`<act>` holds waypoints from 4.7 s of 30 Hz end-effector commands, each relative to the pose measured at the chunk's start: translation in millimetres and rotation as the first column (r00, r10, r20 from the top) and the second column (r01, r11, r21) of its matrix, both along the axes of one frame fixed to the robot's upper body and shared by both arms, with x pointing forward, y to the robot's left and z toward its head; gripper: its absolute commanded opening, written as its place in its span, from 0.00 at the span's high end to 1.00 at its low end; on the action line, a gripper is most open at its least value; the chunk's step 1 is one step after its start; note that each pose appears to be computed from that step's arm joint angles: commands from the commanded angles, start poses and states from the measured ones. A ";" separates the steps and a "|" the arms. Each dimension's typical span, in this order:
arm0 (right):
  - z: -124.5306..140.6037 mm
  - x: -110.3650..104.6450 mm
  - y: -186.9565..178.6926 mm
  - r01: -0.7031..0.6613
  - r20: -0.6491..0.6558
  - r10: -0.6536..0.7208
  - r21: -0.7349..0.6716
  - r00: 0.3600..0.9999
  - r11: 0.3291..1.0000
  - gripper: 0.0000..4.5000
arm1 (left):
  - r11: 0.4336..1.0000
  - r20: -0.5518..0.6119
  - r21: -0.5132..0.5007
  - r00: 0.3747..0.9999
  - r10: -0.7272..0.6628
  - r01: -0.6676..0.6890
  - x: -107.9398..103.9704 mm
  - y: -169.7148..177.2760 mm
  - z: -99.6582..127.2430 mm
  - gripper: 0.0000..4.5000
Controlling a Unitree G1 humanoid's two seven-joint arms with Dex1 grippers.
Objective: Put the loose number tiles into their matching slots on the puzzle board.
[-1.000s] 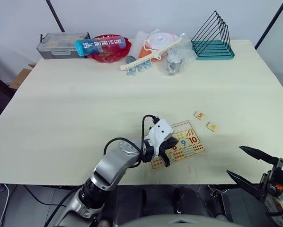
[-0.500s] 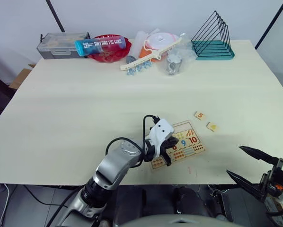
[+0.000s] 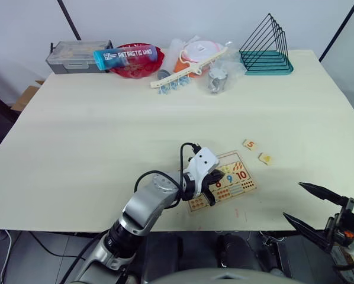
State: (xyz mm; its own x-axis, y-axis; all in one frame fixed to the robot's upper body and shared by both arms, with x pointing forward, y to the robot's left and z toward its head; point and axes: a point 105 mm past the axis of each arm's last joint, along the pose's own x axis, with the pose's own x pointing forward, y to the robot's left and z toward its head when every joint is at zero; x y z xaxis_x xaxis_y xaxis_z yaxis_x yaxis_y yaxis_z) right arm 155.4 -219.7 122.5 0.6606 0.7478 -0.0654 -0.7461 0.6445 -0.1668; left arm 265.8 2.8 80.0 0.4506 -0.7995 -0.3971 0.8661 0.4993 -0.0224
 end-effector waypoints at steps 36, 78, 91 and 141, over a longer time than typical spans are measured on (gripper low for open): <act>8.0 0.0 2.2 -0.015 0.047 0.016 -0.022 0.999 1.000 0.00 | 0.999 0.022 0.023 0.999 0.024 -0.025 8.4 0.1 1.4 0.99; 7.9 -2.4 4.8 -0.011 0.041 0.012 -0.024 0.999 1.000 0.00 | 0.999 0.028 0.007 0.998 0.048 -0.048 12.5 -5.2 1.1 0.99; 7.6 -2.0 5.1 -0.013 0.039 0.014 -0.024 0.999 1.000 0.00 | 0.999 0.035 0.007 0.998 0.051 -0.052 13.5 -5.6 0.8 0.99; 8.7 -1.1 5.0 -0.014 0.043 0.015 -0.029 0.999 0.999 0.00 | 0.999 0.054 -0.011 0.997 0.048 -0.048 16.3 -7.9 5.2 0.99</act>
